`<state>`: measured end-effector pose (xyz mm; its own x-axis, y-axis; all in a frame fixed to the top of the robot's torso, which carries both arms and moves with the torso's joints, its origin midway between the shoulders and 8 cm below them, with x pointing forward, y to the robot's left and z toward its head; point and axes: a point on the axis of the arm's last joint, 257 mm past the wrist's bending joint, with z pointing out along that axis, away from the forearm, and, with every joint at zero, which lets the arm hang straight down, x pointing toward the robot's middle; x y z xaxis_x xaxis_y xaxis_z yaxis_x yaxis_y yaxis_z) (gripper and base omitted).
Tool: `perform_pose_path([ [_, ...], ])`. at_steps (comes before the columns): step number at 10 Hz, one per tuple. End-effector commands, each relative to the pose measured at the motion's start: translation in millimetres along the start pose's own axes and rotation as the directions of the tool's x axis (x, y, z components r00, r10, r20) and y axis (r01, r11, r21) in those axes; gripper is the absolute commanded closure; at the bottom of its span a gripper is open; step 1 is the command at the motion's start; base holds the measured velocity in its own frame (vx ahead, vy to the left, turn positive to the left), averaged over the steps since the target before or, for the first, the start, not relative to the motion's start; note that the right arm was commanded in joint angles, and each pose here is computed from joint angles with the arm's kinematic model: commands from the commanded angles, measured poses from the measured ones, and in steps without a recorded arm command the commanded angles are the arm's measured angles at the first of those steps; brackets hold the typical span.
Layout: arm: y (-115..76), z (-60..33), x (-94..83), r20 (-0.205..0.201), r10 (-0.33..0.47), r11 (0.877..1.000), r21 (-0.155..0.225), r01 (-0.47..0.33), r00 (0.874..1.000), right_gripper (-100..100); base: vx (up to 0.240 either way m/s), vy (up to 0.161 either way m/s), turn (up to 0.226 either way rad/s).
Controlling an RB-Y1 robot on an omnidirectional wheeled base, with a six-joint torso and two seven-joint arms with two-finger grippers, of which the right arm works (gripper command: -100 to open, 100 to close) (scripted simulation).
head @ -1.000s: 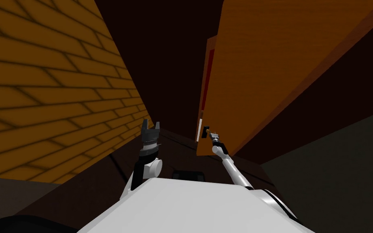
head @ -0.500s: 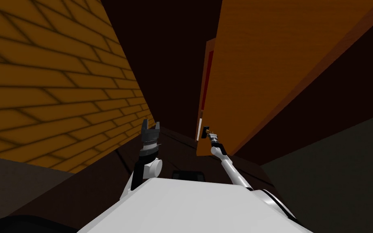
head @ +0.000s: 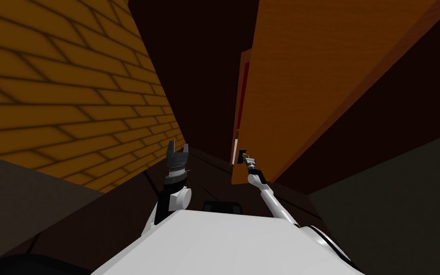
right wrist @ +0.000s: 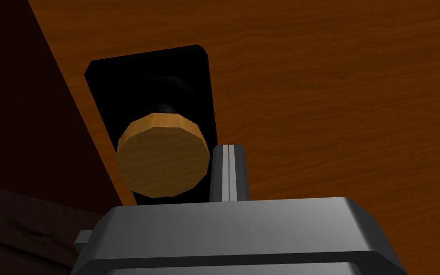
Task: Pull the door open
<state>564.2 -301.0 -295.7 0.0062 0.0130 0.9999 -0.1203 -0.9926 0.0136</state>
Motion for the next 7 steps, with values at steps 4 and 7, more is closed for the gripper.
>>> perform_pose_path([
  [4, 5.2, 2.7, -0.7, 0.006, 0.022, 1.0, -0.011, -0.021, 1.0, -100, 0.02, 0.016, -0.052],
  [7, 19.3, -0.1, -5.4, 0.011, 0.009, 1.0, -0.03, -0.009, 1.0, 100, 0.009, -0.001, 0.004],
])
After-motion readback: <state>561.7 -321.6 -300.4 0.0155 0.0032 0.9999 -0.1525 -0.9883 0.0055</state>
